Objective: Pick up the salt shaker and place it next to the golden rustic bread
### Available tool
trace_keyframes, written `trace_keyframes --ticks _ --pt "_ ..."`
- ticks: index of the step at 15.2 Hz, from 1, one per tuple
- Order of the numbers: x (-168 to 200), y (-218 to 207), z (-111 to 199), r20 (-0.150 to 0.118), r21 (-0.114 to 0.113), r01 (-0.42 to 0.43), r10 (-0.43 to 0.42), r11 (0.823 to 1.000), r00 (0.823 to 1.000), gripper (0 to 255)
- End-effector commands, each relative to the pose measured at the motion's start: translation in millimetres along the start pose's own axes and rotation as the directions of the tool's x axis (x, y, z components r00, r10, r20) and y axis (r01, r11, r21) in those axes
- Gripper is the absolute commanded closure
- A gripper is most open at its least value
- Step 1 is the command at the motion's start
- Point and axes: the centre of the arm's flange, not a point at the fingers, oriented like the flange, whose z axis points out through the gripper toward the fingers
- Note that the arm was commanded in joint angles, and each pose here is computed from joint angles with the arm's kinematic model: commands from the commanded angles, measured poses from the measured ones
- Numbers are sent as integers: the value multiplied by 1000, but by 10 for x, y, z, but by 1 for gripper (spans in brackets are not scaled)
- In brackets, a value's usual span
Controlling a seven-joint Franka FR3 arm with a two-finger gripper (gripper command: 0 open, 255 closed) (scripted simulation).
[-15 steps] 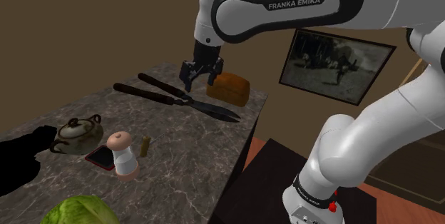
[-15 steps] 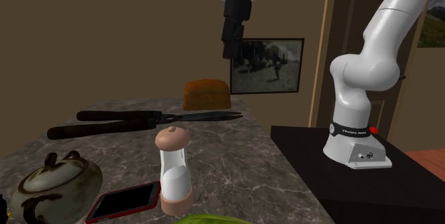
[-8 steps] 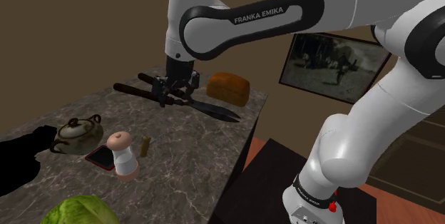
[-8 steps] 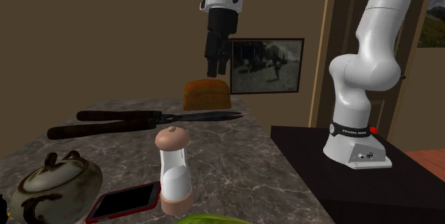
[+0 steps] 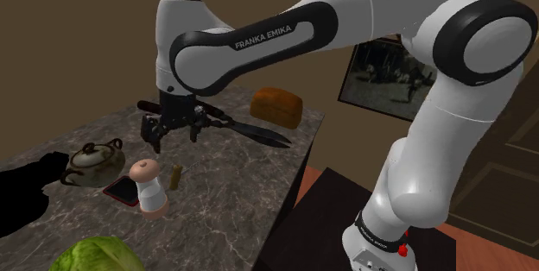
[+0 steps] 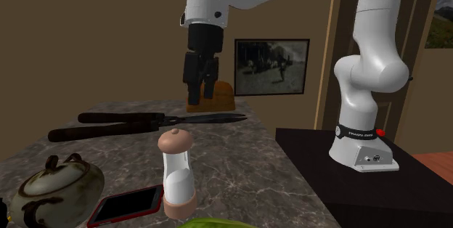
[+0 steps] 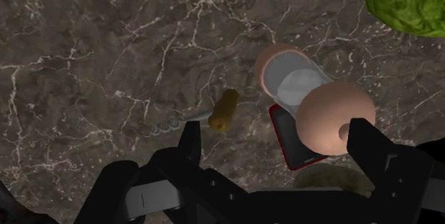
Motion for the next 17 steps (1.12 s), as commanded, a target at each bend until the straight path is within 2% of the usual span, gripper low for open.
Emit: trace_keyframes --ticks 1,5,12,17 --pt "68 -194 119 12 11 3 -3 1000 1000 0" --pt "169 -596 366 33 32 11 -12 999 999 0" --pt "157 -608 735 33 32 11 -12 999 999 0" --pt "156 -609 766 33 32 11 -12 999 999 0"
